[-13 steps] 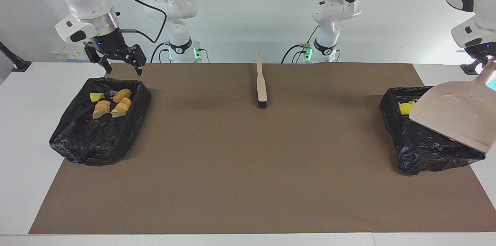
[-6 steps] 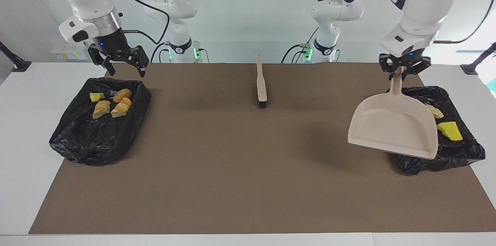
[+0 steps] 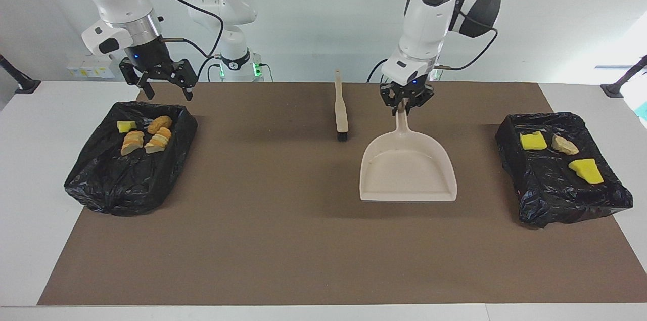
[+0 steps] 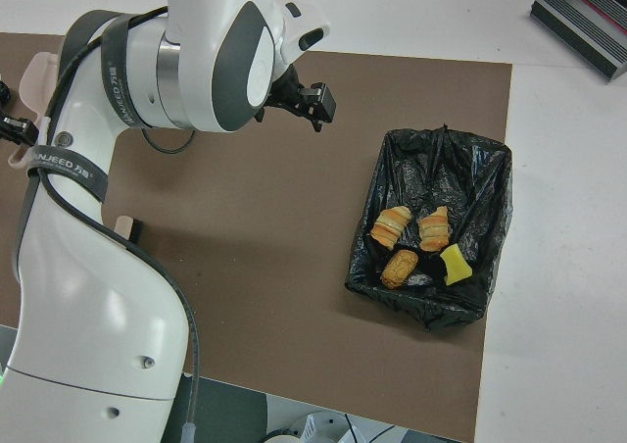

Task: Sweep and dump trash in bin
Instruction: 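Place the empty dustpan at the table center with the left gripper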

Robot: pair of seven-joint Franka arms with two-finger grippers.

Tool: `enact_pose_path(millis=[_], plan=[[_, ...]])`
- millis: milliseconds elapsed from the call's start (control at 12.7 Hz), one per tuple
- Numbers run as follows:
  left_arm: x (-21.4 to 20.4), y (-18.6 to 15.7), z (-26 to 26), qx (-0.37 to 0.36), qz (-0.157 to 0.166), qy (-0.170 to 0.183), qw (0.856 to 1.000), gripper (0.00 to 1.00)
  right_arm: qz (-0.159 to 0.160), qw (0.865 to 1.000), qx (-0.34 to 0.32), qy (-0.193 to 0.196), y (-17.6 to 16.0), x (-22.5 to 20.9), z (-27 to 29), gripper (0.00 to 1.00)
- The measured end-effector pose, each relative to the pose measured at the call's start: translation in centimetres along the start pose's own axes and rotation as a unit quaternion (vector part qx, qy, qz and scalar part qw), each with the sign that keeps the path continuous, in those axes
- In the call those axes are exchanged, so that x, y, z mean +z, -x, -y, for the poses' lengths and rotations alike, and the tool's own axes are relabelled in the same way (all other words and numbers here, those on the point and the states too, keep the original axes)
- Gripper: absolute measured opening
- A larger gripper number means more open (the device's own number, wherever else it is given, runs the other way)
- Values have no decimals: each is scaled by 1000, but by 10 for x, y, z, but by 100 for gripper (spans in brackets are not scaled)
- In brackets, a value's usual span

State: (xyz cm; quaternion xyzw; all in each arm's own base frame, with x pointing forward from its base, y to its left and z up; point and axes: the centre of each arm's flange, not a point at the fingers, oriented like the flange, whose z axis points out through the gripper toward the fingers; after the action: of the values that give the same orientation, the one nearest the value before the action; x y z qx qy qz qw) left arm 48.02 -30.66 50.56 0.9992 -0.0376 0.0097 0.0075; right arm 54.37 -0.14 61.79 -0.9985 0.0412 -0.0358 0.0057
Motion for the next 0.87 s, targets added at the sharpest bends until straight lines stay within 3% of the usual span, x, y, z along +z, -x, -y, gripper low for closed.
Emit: enact_pose_path(millis=[395,869], plan=[[101,5,-95,-11,-14,26,1000,31,1,1000,-2,-1,0,1,2,100],[139,0,-110,3,-23,38,999,31,1,1000,2,0,0,1,-1,100]])
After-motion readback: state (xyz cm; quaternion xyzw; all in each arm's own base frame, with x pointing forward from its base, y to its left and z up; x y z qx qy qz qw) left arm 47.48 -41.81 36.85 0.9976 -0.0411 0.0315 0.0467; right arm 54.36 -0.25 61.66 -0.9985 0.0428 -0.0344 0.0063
